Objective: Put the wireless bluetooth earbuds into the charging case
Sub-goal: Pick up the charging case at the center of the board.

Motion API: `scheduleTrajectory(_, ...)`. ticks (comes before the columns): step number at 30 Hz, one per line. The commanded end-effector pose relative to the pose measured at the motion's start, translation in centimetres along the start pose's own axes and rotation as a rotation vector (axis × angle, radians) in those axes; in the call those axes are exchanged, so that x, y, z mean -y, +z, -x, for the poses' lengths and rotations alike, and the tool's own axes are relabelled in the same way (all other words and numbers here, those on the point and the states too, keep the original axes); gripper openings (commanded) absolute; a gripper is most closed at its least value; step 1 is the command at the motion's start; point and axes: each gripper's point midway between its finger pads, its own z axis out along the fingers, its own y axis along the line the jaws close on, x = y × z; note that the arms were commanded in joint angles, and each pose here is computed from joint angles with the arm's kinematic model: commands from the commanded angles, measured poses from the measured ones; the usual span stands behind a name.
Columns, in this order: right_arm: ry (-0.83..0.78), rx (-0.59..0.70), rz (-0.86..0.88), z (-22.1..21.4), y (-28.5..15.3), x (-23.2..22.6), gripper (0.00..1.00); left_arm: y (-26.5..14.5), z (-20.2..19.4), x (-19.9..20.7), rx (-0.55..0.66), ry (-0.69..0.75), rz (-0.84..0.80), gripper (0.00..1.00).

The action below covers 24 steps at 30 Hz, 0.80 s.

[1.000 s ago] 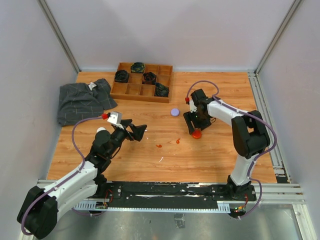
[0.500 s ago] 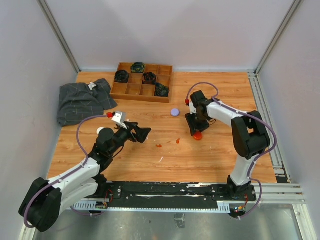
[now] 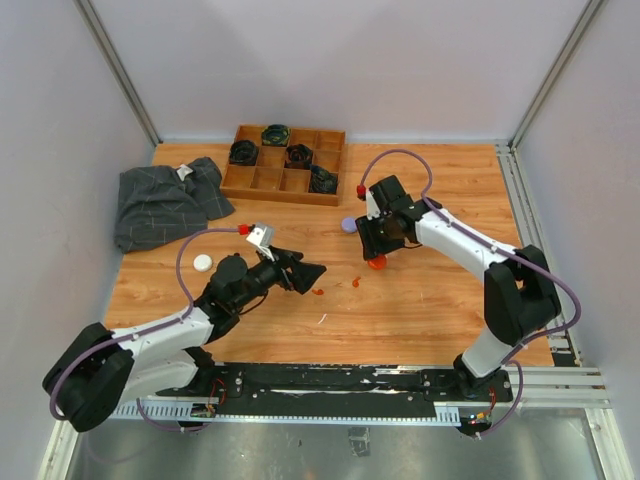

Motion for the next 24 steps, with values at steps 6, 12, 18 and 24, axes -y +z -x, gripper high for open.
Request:
scheduleTrajectory(6,0.005,0.297,0.132,6.4,-5.1,-6.7,0.42,2.2,1.9,3.1,0.101,-0.140,-0.104,0.99)
scheduleTrajectory(12,0.023,0.377,0.206,7.9,-6.6,-9.2,0.41,3.0,1.4,3.5,0.106,-0.204,-0.126,0.99)
scheduleTrajectory(18,0.041,0.437,0.264,9.0,-7.8,-11.4,0.41,3.6,1.7,3.5,0.144,-0.239,-0.136,0.90)
scheduleTrajectory(24,0.043,0.461,0.300,9.4,-8.5,-12.8,0.41,4.5,1.6,3.0,0.161,-0.229,-0.126,0.76)
